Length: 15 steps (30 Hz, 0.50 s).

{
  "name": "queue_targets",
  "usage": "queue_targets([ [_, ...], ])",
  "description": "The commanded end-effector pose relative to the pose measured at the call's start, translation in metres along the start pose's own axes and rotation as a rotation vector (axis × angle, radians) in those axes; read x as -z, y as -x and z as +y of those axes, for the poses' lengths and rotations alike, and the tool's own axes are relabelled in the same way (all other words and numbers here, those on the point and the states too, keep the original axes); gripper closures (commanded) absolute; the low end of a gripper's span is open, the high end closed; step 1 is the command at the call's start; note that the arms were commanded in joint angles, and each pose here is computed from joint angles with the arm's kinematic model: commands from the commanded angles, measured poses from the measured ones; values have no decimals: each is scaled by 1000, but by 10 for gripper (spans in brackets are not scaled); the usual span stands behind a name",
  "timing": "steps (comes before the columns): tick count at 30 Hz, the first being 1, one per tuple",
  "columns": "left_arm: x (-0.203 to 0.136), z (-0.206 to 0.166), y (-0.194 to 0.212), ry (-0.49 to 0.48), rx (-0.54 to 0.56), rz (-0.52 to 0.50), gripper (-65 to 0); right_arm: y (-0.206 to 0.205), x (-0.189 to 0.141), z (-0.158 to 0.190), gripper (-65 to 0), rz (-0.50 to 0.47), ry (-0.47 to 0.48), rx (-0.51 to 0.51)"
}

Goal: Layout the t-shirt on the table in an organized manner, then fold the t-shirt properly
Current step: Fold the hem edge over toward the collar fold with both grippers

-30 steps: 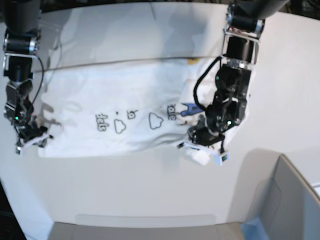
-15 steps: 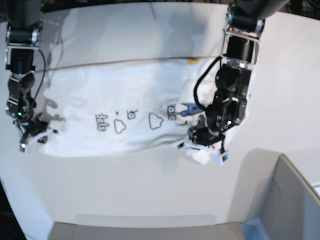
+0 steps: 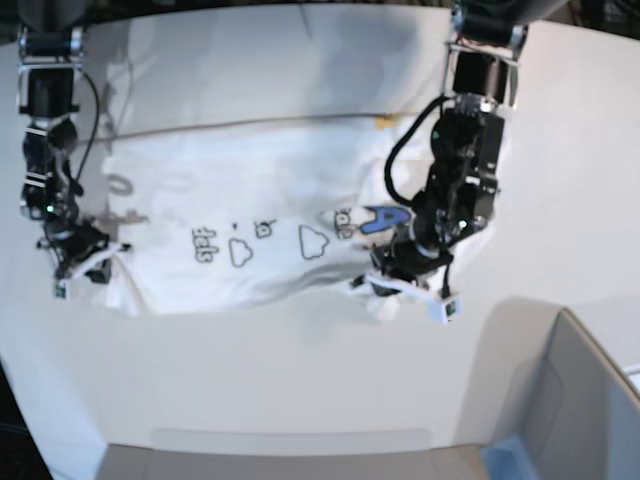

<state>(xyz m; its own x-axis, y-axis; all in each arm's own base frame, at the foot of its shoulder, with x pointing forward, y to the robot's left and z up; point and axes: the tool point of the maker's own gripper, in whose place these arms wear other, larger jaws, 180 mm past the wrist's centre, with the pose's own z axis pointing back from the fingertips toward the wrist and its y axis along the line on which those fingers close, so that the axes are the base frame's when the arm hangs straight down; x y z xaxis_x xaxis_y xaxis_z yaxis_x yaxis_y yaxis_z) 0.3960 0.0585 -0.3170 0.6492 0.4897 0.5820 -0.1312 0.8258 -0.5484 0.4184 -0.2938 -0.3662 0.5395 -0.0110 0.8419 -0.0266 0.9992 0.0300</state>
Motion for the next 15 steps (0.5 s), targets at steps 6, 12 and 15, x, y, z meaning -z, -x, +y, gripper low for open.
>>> queue_targets([
  [6, -16, -12, -7, 46, 13, -56, 0, -21, -17, 10, 0, -85, -29, -52],
  [12, -18, -5, 7, 34, 6, -34, 0, -16, -30, 7, 0, -99, -14, -49],
  [15, -19, -3, 9, 32, 3, -31, 0, -19, -39, -11, 0, -123, 42, -12],
])
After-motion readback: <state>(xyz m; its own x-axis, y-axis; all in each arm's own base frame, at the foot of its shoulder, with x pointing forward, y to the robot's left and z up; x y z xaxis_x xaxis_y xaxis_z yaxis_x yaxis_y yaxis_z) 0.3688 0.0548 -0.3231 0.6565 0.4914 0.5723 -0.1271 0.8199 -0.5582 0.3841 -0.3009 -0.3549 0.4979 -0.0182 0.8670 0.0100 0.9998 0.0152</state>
